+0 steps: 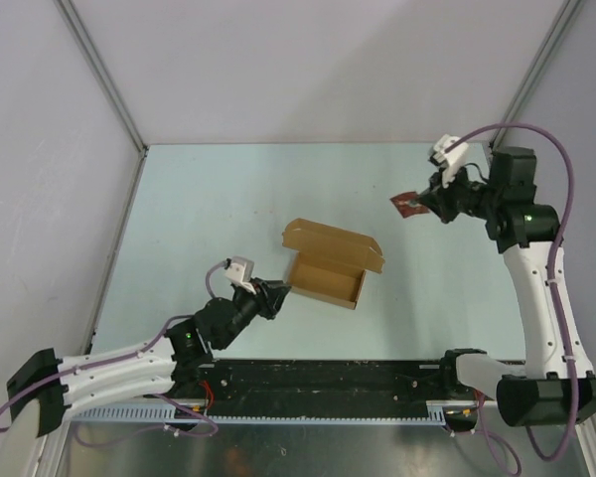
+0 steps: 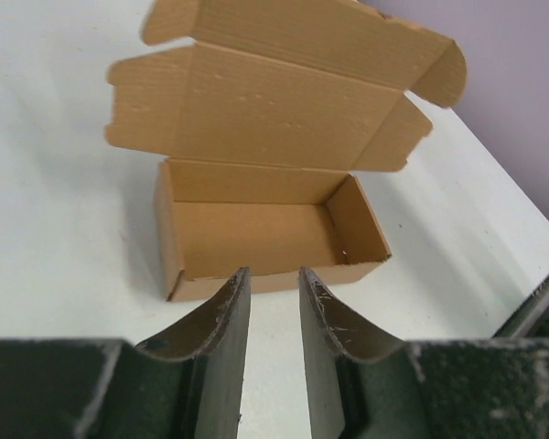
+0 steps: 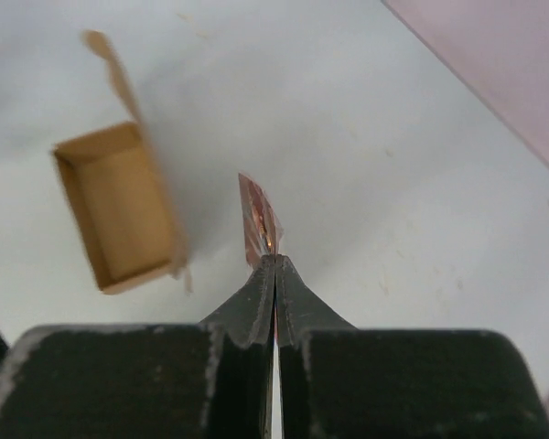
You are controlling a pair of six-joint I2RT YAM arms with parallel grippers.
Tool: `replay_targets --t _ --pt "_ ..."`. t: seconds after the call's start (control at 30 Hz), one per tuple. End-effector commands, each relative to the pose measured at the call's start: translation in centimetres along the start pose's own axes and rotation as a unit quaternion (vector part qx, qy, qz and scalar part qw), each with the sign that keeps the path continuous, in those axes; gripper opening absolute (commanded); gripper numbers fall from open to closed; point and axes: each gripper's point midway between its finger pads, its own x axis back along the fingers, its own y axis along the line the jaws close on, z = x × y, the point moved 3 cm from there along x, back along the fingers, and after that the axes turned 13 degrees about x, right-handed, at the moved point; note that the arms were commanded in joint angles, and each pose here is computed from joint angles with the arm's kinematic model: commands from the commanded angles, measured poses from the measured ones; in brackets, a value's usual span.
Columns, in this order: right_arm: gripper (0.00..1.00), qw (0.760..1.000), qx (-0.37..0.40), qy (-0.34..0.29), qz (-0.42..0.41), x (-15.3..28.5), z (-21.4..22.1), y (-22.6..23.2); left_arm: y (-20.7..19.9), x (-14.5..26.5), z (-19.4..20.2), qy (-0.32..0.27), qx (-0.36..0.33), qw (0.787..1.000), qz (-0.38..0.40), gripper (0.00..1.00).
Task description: Fold the paper box
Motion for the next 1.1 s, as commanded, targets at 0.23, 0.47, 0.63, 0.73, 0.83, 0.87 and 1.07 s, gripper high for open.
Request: replay_targets --t 0.23,0.47,0.63,0.73,0.83,0.87,1.07 --pt "0.00 0.983 0.058 -0.009 -0.175 -6.2 -4.8 9.0 3.8 1.5 -2.6 -0.063 0.010 0.996 -0.068 0.38" --pt "0.00 0.975 0.055 0.033 -0.214 -10.5 -3.2 11.5 4.5 1.4 -2.8 -0.070 0.008 0.994 -0.081 0.38" --pt "0.00 0.971 0.065 0.050 -0.225 -12.6 -2.7 13.0 4.9 1.4 -3.2 -0.077 0.001 0.993 -0.094 0.38" --pt "0.13 0.969 0.067 0.050 -0.234 -13.0 -2.7 13.6 5.1 1.4 -3.6 -0.084 -0.002 0.992 -0.098 0.39" --pt "0.33 0.970 0.069 0.051 -0.226 -12.7 -2.8 13.4 5.5 1.4 -3.9 -0.092 -0.004 0.990 -0.107 0.40" --pt "0.39 0.971 0.070 0.049 -0.222 -12.7 -2.9 13.2 5.8 1.4 -4.2 -0.096 -0.003 0.989 -0.111 0.40" --pt "0.47 0.979 0.065 0.039 -0.192 -11.9 -3.6 11.8 6.2 0.7 -5.6 -0.111 -0.006 0.987 -0.114 0.41"
